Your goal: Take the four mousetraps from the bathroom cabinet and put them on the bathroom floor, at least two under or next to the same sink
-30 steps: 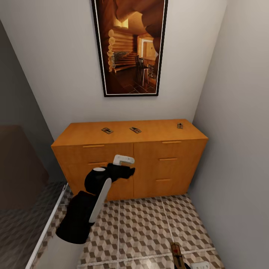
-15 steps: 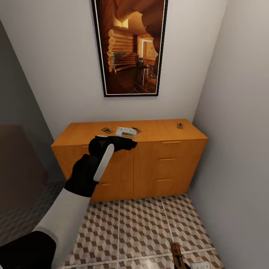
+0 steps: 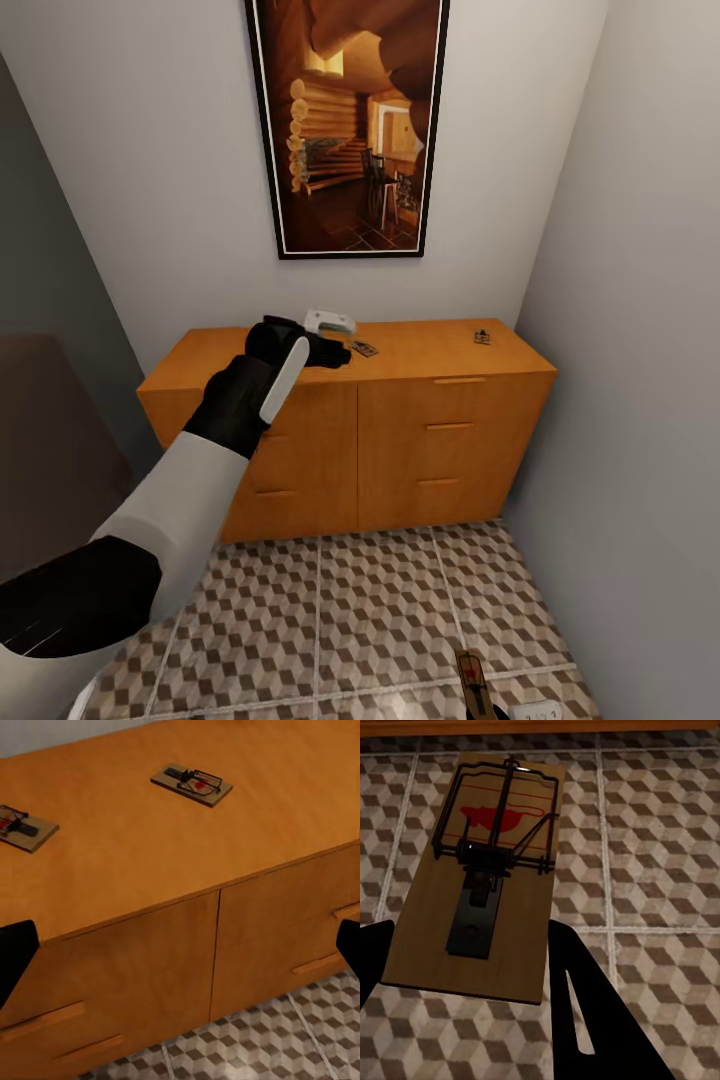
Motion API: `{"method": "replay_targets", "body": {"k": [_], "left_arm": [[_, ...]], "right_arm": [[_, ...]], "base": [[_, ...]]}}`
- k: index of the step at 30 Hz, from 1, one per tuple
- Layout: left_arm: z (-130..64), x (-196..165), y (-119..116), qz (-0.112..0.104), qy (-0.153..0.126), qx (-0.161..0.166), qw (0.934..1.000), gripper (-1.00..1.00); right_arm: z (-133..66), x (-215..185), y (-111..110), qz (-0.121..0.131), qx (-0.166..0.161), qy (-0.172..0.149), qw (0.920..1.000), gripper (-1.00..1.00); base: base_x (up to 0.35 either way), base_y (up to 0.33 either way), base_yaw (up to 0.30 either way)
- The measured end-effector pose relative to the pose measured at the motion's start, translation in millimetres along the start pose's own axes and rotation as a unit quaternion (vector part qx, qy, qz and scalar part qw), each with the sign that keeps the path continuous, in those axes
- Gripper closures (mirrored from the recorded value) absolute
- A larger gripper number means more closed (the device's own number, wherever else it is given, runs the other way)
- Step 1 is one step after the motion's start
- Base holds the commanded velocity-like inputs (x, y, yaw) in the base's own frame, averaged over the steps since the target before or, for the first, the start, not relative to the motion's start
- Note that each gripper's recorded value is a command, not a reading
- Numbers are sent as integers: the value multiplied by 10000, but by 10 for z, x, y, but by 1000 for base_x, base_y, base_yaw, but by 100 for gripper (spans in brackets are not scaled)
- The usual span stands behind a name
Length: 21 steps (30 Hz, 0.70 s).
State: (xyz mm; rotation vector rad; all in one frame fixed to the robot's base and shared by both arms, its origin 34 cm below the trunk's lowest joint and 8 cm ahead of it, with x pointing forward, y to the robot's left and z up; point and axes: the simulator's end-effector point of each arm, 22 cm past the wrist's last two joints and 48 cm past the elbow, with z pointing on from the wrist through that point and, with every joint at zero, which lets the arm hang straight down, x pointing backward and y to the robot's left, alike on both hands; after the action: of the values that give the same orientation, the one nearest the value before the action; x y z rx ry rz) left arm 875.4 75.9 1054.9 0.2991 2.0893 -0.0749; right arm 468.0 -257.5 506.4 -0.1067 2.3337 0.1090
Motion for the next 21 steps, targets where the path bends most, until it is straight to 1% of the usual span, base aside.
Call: {"method": "replay_targets", "body": {"k": [4, 8, 10, 13, 16, 19, 21], "left_arm": [[-28, -120, 61, -6, -69, -69, 10000, -100], [-144, -320, 129, -116, -314, -78, 9994, -100], [-185, -379, 153, -165, -392, -73, 9991, -100], [-302, -532, 178, -228, -610, -50, 9979, -100], [-390, -636, 176, -243, -768, -29, 9967, -100], [-516, -772, 175, -244, -983, -10, 9949, -100], [-542, -797, 182, -243, -1026, -11, 9944, -100]], "right_arm": [[-1, 3, 0, 1, 0, 3, 10000, 100], [-1, 5, 0, 1, 0, 7, 10000, 100], [-1, 6, 0, 2, 0, 9, 10000, 100], [-1, 8, 4, 4, -1, 12, 10000, 100], [-2, 9, 5, 4, -2, 14, 10000, 100], [-2, 12, 9, 5, -4, 17, 10000, 100], [-2, 12, 9, 6, -4, 18, 10000, 100]], "base": [[0, 0, 0], [0, 0, 0], [0, 0, 0], [0, 0, 0], [0, 0, 0], [0, 0, 0], [0, 0, 0]]}}
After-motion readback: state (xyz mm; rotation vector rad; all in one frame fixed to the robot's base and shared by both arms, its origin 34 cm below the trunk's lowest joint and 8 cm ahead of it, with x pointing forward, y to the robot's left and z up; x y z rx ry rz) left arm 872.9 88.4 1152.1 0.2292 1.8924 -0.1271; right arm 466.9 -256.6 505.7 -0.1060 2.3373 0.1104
